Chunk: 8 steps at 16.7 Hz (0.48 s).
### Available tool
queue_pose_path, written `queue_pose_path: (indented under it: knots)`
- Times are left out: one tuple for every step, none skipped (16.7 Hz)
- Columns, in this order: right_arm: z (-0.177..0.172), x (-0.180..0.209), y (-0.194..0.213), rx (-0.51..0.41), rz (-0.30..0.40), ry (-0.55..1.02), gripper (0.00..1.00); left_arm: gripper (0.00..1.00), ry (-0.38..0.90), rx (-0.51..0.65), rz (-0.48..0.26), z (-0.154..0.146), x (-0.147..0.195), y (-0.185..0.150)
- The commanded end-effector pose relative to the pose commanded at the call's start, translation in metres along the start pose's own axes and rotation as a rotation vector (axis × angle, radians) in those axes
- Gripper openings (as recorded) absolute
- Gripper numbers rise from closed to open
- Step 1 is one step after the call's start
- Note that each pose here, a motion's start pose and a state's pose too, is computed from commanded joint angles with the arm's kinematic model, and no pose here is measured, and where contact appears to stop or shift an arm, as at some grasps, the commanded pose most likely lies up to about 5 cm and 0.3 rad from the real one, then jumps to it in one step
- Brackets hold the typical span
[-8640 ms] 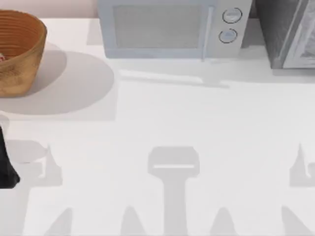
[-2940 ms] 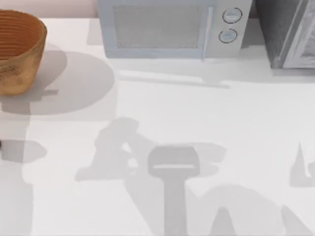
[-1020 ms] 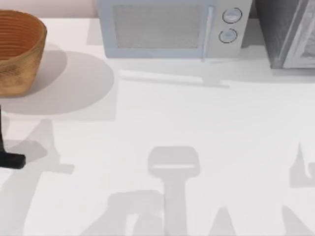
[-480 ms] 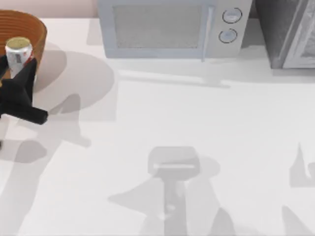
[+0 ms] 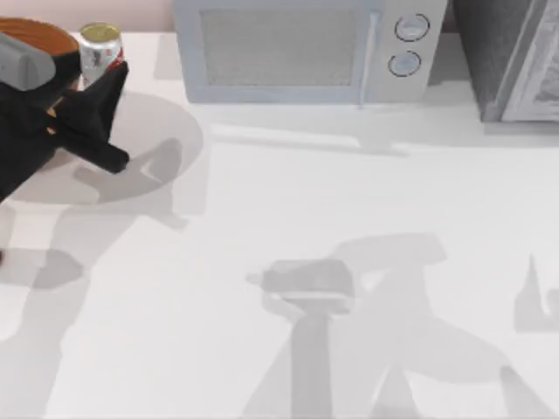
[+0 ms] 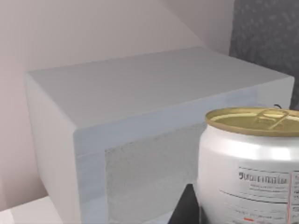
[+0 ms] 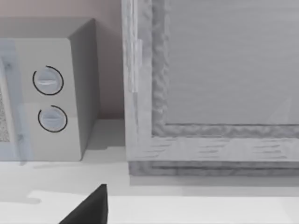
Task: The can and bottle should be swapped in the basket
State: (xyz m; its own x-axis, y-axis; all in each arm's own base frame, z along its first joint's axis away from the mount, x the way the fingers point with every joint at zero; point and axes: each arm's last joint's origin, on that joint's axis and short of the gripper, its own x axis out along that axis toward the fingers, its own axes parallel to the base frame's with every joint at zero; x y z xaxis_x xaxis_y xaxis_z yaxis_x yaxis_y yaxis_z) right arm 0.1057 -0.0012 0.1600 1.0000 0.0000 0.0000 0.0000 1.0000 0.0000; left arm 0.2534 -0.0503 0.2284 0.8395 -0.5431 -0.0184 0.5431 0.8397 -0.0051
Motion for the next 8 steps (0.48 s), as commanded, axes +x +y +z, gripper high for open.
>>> queue_pose_path:
  knots:
    - [0.0, 0.0, 0.0, 0.0, 0.0, 0.0, 1.0, 0.0, -0.005, 0.004, -0.025, -0.001, 0.007, 0.001]
    - [0.0, 0.0, 0.0, 0.0, 0.0, 0.0, 1.0, 0.0, -0.01, 0.008, -0.05, -0.002, 0.015, 0.002]
    - [0.0, 0.0, 0.0, 0.0, 0.0, 0.0, 1.0, 0.0, -0.015, 0.013, -0.077, -0.004, 0.022, 0.002]
    - [0.0, 0.0, 0.0, 0.0, 0.0, 0.0, 1.0, 0.0, -0.02, 0.019, -0.104, -0.006, 0.029, 0.003]
    - [0.0, 0.0, 0.0, 0.0, 0.0, 0.0, 1.0, 0.0, -0.024, 0.025, -0.133, -0.008, 0.036, 0.003]
    - [0.0, 0.0, 0.0, 0.0, 0.0, 0.0, 1.0, 0.0, -0.028, 0.031, -0.163, -0.011, 0.043, 0.003]
    - [0.0, 0.0, 0.0, 0.0, 0.0, 0.0, 1.0, 0.0, -0.031, 0.036, -0.193, -0.014, 0.049, 0.002]
    - [0.0, 0.0, 0.0, 0.0, 0.0, 0.0, 1.0, 0.0, -0.03, 0.038, -0.224, -0.019, 0.056, 0.002]
